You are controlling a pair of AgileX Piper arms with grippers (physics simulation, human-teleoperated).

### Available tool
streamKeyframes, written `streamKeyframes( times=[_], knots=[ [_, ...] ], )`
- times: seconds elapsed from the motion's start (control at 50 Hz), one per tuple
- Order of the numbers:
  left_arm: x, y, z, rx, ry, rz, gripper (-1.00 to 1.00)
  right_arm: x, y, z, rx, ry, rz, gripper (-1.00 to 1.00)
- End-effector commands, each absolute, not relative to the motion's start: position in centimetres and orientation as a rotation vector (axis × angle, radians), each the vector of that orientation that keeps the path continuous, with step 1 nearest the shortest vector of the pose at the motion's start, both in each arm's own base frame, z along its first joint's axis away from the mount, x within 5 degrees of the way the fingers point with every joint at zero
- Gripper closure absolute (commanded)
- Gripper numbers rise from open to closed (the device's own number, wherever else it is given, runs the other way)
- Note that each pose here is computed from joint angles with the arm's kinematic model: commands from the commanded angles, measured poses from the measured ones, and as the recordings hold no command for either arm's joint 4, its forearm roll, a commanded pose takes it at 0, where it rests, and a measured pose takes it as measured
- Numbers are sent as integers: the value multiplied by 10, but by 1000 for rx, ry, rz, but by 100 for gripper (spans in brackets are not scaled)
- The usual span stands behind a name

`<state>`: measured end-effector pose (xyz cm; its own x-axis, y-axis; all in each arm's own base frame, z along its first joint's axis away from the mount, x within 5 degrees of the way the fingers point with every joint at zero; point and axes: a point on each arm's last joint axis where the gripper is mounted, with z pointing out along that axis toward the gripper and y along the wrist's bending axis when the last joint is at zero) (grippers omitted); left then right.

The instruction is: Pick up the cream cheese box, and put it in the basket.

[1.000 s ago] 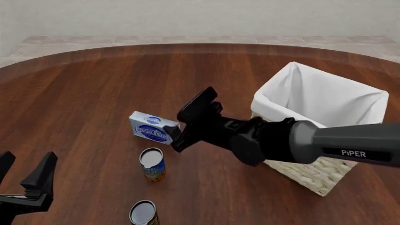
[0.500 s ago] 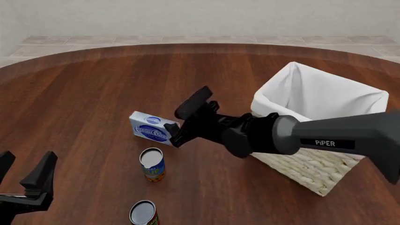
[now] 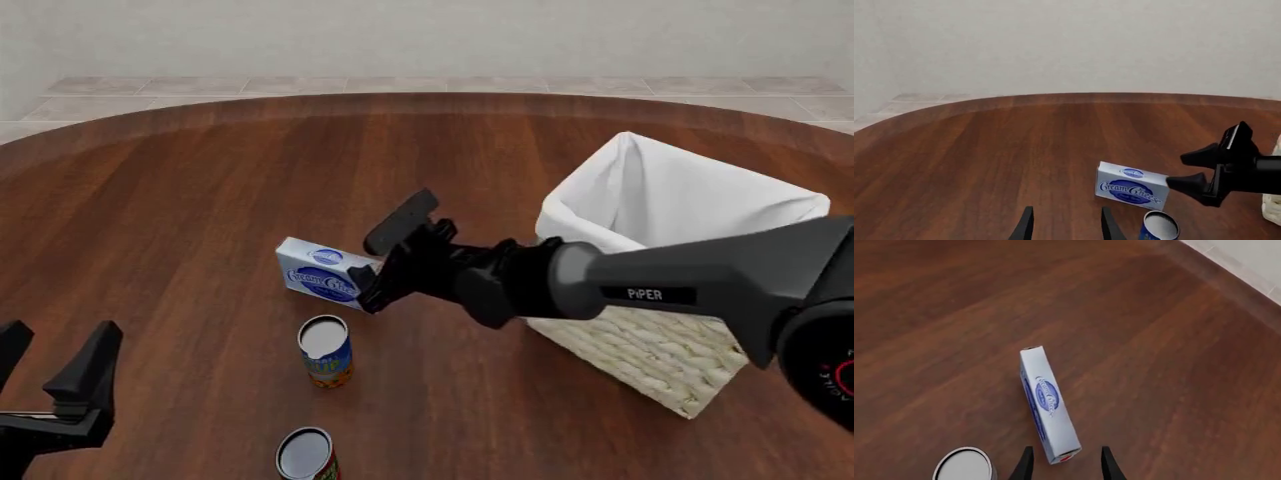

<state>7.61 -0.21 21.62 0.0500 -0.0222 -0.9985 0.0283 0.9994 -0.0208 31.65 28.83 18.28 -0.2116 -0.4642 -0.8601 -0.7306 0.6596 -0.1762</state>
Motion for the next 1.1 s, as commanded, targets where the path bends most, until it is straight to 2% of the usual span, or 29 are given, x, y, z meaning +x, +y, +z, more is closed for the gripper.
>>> streamKeyframes(
  times=[0.02,1.1],
  knots=[
    [76,-2,216,6,1520,-39,-100,325,293,175,-959,1876,316,-100],
    [76,-2,216,-14,1519,-49,-100,349,314,119,-1019,1969,285,-100]
  ],
)
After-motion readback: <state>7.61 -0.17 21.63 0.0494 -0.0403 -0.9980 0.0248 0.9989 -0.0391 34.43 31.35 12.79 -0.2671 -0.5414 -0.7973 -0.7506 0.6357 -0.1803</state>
